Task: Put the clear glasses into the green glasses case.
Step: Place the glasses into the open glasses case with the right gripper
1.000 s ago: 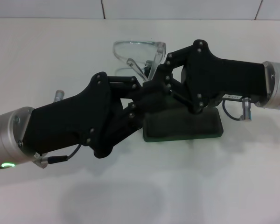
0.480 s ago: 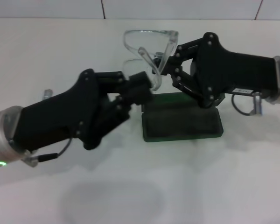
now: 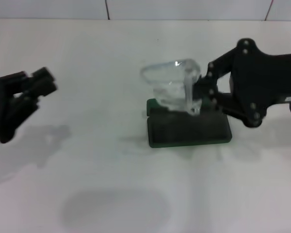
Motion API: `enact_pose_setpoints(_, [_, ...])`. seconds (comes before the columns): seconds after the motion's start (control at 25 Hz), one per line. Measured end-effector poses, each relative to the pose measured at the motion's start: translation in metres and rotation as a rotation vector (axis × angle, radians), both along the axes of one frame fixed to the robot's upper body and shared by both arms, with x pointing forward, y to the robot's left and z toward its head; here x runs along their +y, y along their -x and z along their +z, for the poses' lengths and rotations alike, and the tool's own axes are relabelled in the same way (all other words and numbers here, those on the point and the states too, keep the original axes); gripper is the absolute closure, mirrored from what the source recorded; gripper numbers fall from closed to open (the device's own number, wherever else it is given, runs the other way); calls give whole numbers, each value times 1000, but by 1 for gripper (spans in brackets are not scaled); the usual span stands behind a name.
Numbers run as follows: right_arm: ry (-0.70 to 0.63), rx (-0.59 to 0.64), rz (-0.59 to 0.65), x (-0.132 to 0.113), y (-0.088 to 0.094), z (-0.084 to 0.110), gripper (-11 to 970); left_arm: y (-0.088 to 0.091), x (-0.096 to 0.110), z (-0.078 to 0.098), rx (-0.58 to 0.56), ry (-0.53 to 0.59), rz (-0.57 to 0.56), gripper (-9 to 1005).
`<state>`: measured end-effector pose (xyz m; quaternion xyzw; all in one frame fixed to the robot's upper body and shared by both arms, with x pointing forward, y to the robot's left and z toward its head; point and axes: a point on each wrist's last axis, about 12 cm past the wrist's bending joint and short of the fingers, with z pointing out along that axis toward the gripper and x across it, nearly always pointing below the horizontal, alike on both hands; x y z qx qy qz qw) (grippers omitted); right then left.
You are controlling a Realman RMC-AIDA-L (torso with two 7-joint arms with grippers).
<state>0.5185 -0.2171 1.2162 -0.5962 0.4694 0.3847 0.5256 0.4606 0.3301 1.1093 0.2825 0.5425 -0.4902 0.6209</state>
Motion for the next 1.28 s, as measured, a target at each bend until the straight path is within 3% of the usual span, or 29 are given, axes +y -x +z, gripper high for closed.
enact_pose_setpoints(0.24, [321, 62, -100, 15, 7, 29, 900, 8, 15, 3, -8, -17, 57, 848])
enact_pose_setpoints(0.44, [541, 109, -176, 39, -3, 33, 898, 6, 15, 5, -15, -15, 60, 848])
enact_pose_setpoints(0.8, [854, 138, -247, 90, -27, 16, 894, 3, 11, 5, -24, -7, 52, 849])
enact_pose_setpoints(1.0, [1000, 61, -297, 107, -30, -6, 892, 4, 10, 4, -22, 0, 60, 849])
enact_pose_setpoints(1.28, [1038, 15, -299, 118, -33, -20, 888, 3, 7, 3, -24, 15, 71, 850])
